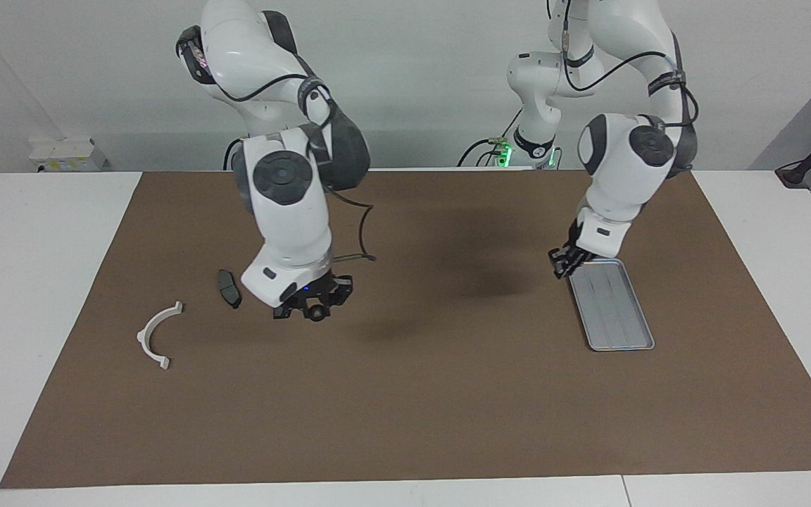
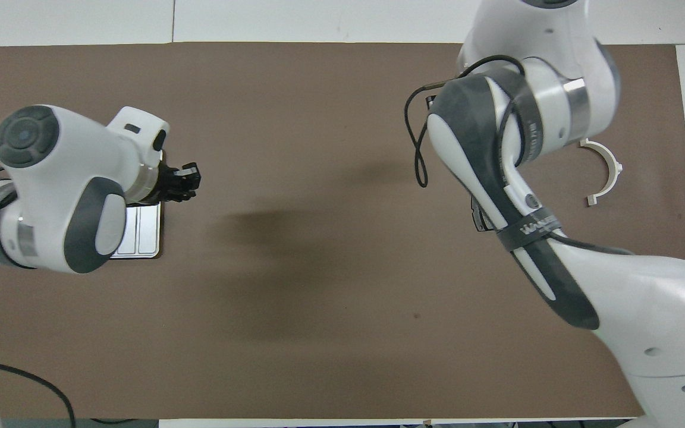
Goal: Place bearing gear from tray to pile
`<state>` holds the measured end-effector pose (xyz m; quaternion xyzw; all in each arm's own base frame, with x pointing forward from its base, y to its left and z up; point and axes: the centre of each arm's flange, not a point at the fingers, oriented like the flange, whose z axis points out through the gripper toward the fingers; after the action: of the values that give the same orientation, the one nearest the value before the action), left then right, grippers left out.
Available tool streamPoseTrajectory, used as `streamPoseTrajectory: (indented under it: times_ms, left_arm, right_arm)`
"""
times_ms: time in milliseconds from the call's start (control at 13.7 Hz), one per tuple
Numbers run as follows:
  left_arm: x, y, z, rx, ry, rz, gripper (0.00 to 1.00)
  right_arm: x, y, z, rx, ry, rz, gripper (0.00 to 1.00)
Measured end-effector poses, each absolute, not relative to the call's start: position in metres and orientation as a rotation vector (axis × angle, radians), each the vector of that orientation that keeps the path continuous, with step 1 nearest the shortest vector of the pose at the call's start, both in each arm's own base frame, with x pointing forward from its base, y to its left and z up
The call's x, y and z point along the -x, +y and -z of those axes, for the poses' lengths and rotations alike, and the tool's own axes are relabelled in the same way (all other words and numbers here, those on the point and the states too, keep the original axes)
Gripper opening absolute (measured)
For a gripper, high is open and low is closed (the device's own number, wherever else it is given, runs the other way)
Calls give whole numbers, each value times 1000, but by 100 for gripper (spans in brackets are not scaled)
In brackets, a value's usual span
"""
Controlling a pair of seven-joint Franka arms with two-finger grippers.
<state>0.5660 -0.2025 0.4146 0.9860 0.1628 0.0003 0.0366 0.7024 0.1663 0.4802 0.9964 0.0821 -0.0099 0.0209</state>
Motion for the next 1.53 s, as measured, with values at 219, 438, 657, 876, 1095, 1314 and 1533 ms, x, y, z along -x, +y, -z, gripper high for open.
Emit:
streamPoseTrajectory:
  times_ms: [219, 438, 657, 876, 1095, 1314, 1533]
  left_arm:
    - [-564, -326, -363, -3022, 576, 28, 24]
    - [-575, -346, -314, -3008, 598, -8, 24]
    - [-577, -346, -297, -3023, 614, 11, 24]
    - [-576, -348, -295, -3034, 612, 6, 30]
    - [-582, -342, -311, -3072, 606, -22, 64]
    - [-606, -263, -409, -3071, 682, -43, 100]
    - [-592, -154, -513, -3109, 572, 2, 100]
  right_arm:
    - [-720, 81, -481, -3083, 353, -5, 35]
    - [-729, 37, -443, -3084, 355, -38, 35]
    - [-729, 23, -377, -3090, 335, -18, 35]
    - [-727, 13, -329, -3096, 318, -8, 35]
    - [-725, 6, -306, -3097, 307, -44, 35]
    - [-722, 3, -299, -3098, 302, -42, 35]
    - [-720, 4, -290, -3098, 305, -51, 36]
